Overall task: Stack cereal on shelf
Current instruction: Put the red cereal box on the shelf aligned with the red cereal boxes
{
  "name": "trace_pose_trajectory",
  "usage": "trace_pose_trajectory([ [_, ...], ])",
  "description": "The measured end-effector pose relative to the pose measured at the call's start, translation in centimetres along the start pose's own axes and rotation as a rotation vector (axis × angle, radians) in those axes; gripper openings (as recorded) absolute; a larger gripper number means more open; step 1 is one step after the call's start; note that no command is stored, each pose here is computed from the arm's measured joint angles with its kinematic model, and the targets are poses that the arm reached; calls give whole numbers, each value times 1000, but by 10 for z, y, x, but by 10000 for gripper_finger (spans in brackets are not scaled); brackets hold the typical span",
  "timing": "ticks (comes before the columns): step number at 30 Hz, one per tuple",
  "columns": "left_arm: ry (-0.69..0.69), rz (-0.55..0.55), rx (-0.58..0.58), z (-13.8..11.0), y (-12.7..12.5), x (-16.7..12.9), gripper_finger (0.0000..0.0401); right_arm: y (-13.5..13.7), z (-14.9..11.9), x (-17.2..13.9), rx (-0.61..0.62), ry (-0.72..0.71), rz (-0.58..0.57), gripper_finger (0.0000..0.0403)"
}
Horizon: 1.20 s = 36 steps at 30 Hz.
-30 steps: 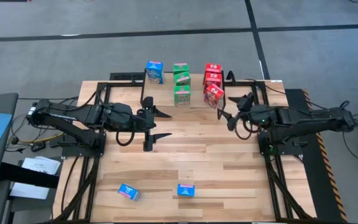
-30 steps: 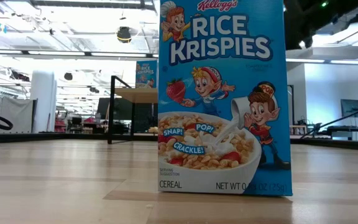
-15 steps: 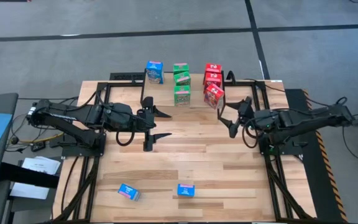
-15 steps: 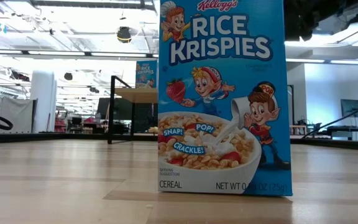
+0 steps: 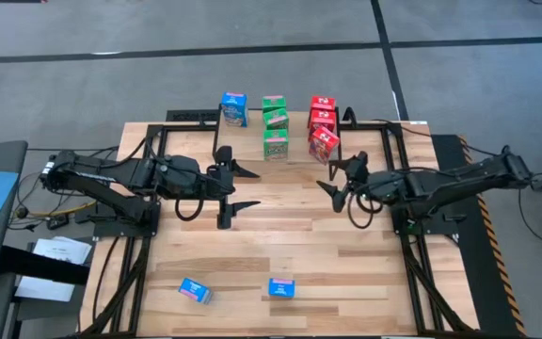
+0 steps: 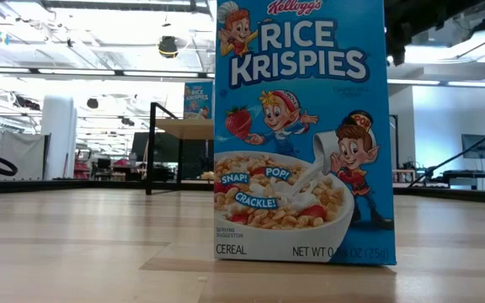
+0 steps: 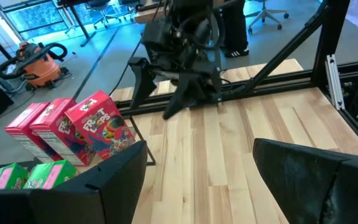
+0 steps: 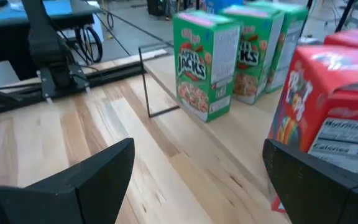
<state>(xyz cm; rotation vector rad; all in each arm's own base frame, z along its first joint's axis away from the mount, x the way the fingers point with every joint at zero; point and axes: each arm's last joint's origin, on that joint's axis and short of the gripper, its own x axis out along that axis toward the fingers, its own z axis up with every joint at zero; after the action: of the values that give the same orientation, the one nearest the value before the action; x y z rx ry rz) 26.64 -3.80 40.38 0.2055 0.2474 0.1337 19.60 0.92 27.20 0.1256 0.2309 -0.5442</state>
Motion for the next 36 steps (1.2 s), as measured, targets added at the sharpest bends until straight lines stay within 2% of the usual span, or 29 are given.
trace_pose_trajectory([
  [7, 2, 0, 0, 0, 0, 0, 284, 7, -9, 14, -25, 38, -20, 379],
  [18, 3, 0, 4, 0, 0, 0, 284, 2, -20, 34, -51, 97, -97, 379],
  [36, 2, 0, 9, 0, 0, 0, 284, -15, -22, 41, -67, 141, -201, 379],
])
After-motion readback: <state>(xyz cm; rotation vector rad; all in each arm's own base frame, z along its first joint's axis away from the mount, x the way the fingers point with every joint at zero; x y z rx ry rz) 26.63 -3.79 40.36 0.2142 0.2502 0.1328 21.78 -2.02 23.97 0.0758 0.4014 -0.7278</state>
